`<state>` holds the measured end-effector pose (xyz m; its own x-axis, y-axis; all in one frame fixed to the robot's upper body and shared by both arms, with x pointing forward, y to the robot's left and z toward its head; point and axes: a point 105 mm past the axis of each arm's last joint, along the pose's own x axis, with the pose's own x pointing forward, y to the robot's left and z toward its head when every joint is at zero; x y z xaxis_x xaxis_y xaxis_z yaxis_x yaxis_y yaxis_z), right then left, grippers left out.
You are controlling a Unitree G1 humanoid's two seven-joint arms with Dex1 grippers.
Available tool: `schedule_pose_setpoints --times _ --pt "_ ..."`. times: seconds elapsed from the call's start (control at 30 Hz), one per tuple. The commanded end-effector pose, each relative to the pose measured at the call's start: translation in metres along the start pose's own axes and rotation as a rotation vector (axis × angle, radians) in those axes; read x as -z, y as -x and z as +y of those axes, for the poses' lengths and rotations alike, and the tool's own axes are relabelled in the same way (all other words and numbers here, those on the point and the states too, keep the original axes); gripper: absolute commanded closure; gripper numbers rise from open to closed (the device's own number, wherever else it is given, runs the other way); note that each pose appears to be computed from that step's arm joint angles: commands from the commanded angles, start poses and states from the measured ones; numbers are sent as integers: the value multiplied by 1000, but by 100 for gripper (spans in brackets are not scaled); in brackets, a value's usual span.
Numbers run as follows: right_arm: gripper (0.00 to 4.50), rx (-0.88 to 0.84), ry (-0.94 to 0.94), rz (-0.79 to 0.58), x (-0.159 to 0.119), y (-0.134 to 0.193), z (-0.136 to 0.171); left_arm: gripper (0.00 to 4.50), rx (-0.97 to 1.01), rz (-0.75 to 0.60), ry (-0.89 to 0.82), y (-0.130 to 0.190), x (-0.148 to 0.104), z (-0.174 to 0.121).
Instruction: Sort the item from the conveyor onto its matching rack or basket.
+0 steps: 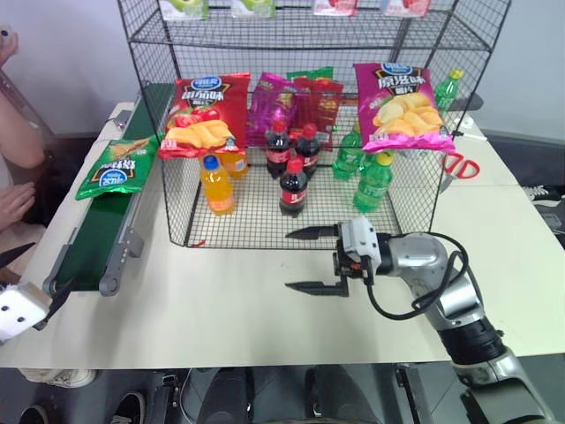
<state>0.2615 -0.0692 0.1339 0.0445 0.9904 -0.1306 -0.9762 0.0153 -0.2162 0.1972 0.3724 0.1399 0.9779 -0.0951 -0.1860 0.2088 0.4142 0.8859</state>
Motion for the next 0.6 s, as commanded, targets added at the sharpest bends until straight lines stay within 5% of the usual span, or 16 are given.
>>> schedule_pose_setpoints --times 0.03,0.6 --pt "7 -25 22 -29 -9 -1 5 0 -21 -7 -37 0 -1 5" --pt "7 7 69 -15 -10 -1 3 0 66 -24 -29 -2 -2 -4"
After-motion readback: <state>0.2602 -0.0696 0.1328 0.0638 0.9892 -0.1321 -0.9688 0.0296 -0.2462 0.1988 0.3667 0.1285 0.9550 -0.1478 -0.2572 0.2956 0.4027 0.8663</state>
